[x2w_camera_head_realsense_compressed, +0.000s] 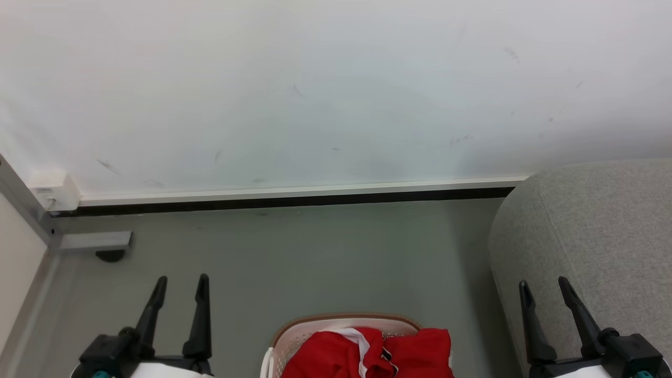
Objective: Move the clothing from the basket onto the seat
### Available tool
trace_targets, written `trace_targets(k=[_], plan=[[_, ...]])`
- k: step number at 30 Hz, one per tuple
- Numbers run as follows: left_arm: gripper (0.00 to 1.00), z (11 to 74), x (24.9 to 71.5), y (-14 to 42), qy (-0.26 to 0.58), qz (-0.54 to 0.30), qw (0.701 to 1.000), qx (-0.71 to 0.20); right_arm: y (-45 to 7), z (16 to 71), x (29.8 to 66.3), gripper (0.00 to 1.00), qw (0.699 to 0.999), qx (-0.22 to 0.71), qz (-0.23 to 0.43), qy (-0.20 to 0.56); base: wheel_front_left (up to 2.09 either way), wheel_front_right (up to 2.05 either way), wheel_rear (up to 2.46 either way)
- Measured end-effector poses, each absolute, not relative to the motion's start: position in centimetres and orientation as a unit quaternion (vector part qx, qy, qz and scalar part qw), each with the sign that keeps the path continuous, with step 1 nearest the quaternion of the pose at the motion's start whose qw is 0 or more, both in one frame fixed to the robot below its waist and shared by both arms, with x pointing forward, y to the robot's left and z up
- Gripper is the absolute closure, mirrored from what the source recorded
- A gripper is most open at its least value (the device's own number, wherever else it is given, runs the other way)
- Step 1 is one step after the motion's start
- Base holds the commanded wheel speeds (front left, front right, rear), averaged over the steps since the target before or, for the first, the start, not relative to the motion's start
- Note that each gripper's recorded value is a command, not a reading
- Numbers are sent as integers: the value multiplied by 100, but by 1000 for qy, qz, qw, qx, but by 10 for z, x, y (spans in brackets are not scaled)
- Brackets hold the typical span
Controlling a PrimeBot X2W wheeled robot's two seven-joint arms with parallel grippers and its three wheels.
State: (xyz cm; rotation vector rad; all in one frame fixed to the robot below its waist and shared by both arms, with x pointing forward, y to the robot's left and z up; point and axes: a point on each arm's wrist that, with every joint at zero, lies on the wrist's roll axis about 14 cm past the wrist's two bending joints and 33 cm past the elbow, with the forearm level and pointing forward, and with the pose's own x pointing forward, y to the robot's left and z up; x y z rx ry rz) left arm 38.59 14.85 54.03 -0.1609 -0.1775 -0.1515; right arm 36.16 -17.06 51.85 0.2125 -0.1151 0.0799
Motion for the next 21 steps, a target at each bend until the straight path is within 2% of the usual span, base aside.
trace_targets(k=[21], plan=[[0, 535, 387, 142, -82, -86, 991, -66, -170, 515, 362, 0, 993, 99, 40, -54, 0, 0, 0]])
